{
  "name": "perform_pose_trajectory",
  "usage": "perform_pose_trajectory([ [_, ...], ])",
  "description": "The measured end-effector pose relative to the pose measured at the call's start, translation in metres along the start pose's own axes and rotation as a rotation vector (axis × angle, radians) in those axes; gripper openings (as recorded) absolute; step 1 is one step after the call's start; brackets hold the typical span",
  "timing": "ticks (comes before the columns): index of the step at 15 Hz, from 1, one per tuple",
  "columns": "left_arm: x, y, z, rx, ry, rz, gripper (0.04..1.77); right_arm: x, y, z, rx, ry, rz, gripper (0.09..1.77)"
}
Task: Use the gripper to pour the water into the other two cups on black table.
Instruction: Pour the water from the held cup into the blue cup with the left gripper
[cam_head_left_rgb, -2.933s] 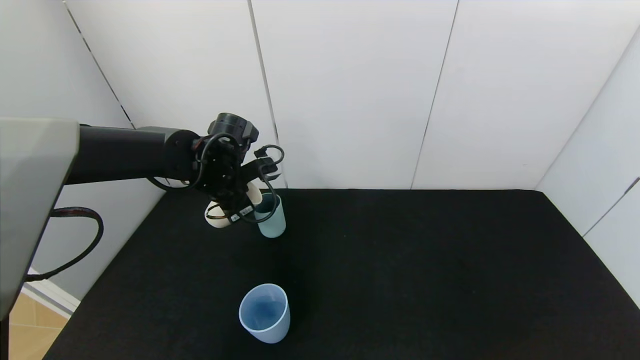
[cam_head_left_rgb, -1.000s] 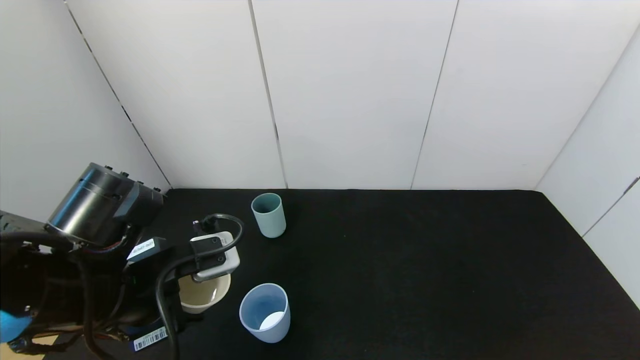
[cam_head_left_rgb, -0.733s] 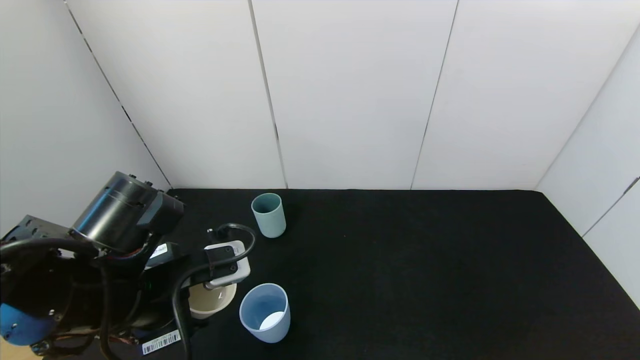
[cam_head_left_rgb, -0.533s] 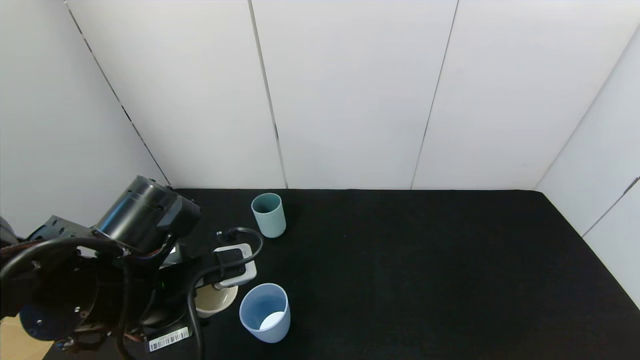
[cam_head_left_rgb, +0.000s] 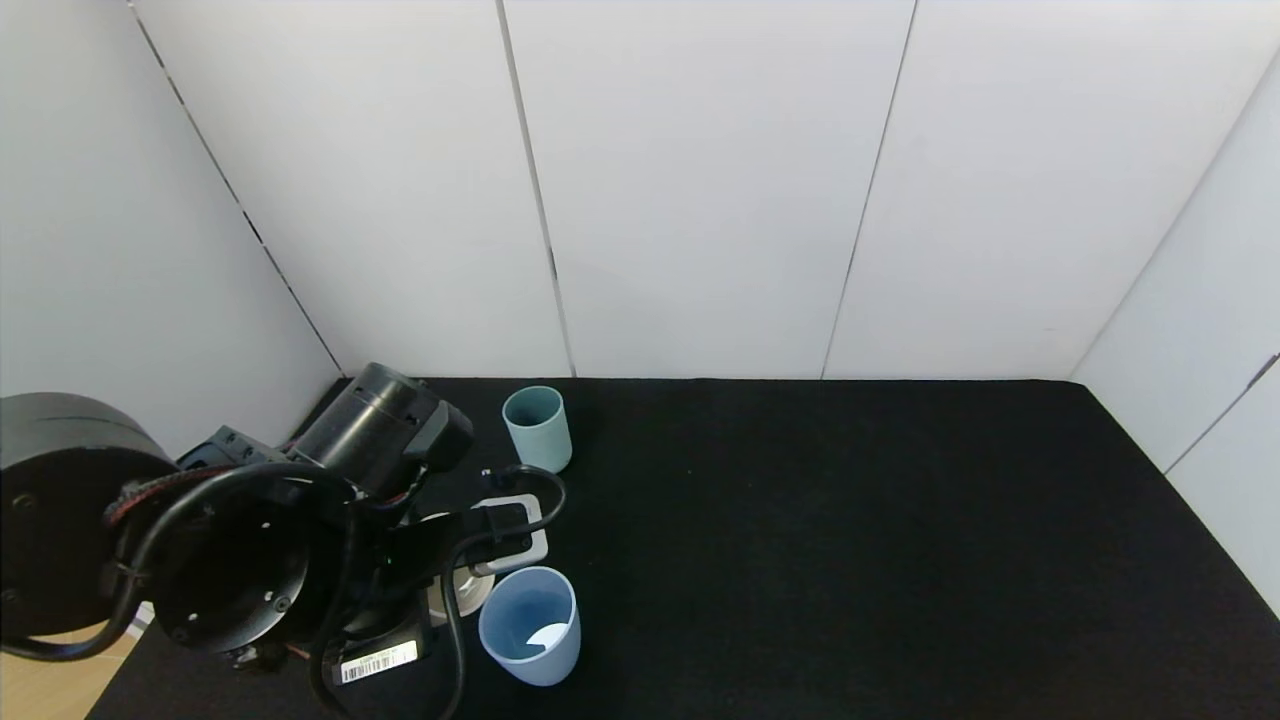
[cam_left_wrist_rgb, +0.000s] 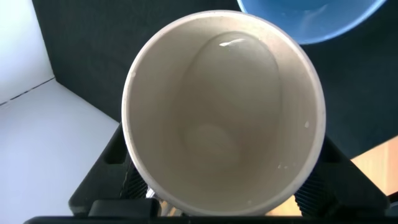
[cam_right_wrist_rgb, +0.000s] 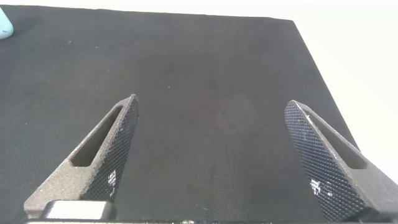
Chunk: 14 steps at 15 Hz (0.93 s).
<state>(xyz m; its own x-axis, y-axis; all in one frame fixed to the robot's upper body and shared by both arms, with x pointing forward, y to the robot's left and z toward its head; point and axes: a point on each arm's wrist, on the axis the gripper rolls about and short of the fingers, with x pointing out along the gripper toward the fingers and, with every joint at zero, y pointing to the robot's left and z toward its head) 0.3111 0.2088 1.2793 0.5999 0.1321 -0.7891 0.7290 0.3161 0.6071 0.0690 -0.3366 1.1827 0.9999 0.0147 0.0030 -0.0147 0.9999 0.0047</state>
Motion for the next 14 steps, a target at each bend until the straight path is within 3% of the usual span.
perform_pose_trajectory([
  [14,0.006,-0.013,0.026,0.158,0.114,0.111,1.25,0.0,0.0,0.0,0.0,0.0,0.0,1.71],
])
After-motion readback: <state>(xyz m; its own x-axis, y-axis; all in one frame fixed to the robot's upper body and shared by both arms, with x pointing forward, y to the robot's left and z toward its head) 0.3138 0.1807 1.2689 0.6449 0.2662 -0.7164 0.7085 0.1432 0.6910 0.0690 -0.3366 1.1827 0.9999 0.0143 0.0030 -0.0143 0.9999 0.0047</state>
